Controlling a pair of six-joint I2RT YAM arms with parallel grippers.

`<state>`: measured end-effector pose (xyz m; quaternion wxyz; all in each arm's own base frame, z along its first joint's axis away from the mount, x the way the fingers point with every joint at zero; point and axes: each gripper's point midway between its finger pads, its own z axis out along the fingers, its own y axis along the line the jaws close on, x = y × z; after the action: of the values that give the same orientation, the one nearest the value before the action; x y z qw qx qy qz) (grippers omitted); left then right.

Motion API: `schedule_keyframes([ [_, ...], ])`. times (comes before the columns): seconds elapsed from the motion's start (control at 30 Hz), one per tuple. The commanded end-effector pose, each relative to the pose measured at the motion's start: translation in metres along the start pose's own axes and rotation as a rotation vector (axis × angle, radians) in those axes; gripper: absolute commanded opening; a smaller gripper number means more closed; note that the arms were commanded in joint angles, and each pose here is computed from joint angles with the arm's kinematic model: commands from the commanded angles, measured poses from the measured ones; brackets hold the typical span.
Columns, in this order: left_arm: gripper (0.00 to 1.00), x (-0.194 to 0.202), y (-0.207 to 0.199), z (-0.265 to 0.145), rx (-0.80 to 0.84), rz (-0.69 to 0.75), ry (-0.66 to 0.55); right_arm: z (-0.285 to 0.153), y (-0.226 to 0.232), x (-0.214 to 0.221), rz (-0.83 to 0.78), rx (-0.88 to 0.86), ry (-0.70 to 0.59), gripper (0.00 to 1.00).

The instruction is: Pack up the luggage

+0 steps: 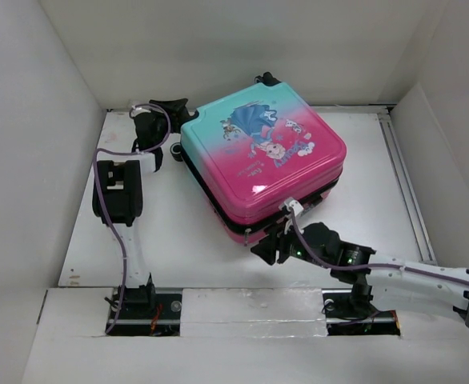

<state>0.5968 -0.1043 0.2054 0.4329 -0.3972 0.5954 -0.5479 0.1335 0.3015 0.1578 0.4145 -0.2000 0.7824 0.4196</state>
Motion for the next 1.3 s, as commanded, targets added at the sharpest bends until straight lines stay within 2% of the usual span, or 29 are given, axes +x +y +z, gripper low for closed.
schedule_keyframes([
  [0.0, 0.00, 0.013, -0.063, -0.011, 0.212, 0.046, 0.024, -0.008, -0.030, 0.010, 0.022, 0.094, 0.015, 0.51],
  [0.1, 0.00, 0.014, -0.070, -0.022, 0.227, 0.086, 0.009, -0.011, -0.048, 0.009, 0.062, 0.139, -0.001, 0.37],
  [0.17, 0.00, 0.012, -0.065, -0.033, 0.225, 0.106, -0.002, -0.013, -0.059, 0.011, 0.097, 0.173, -0.002, 0.18],
  [0.23, 0.00, 0.010, -0.079, -0.049, 0.256, 0.147, -0.019, -0.015, -0.074, 0.013, 0.110, 0.217, -0.003, 0.11],
  [0.3, 0.00, 0.010, -0.063, -0.066, 0.225, 0.158, -0.027, -0.014, -0.090, 0.012, 0.128, 0.266, -0.010, 0.11],
  [0.37, 0.00, 0.008, -0.076, -0.085, 0.247, 0.185, -0.053, -0.011, -0.107, 0.012, 0.105, 0.307, -0.003, 0.12],
  [0.4, 0.00, 0.008, -0.059, -0.096, 0.211, 0.185, -0.078, -0.006, -0.109, 0.000, 0.098, 0.298, -0.036, 0.12],
  [0.47, 0.00, 0.011, -0.076, -0.116, 0.244, 0.211, -0.095, -0.002, -0.125, -0.016, 0.104, 0.306, -0.058, 0.12],
  [0.53, 0.00, 0.016, -0.065, -0.134, 0.220, 0.213, -0.105, 0.004, -0.147, -0.026, 0.097, 0.326, -0.044, 0.12],
  [0.57, 0.00, 0.017, -0.083, -0.147, 0.258, 0.222, -0.120, 0.006, -0.149, -0.041, 0.086, 0.322, -0.069, 0.12],
  [0.6, 0.00, 0.019, -0.084, -0.156, 0.255, 0.231, -0.121, 0.009, -0.157, -0.045, 0.071, 0.332, -0.067, 0.12],
  [0.63, 0.00, 0.021, -0.077, -0.165, 0.234, 0.236, -0.130, 0.010, -0.161, -0.054, 0.069, 0.328, -0.079, 0.15],
  [0.67, 0.00, 0.021, -0.097, -0.178, 0.273, 0.245, -0.149, 0.010, -0.164, -0.075, 0.065, 0.317, -0.108, 0.17],
  [0.73, 0.00, 0.024, -0.102, -0.188, 0.255, 0.264, -0.149, 0.010, -0.171, -0.091, 0.049, 0.327, -0.130, 0.27],
  [0.83, 0.00, 0.024, -0.126, -0.203, 0.250, 0.316, -0.167, 0.008, -0.174, -0.106, 0.044, 0.319, -0.139, 0.32],
  [0.9, 0.00, 0.020, -0.146, -0.212, 0.254, 0.357, -0.202, 0.003, -0.173, -0.100, 0.037, 0.323, -0.130, 0.34],
  [1.07, 0.00, 0.014, -0.135, -0.222, 0.183, 0.395, -0.242, -0.031, -0.174, -0.092, 0.039, 0.389, -0.172, 0.36],
  [1.27, 0.00, 0.008, -0.092, -0.217, 0.097, 0.384, -0.270, -0.060, -0.156, -0.075, 0.046, 0.380, -0.193, 0.36],
])
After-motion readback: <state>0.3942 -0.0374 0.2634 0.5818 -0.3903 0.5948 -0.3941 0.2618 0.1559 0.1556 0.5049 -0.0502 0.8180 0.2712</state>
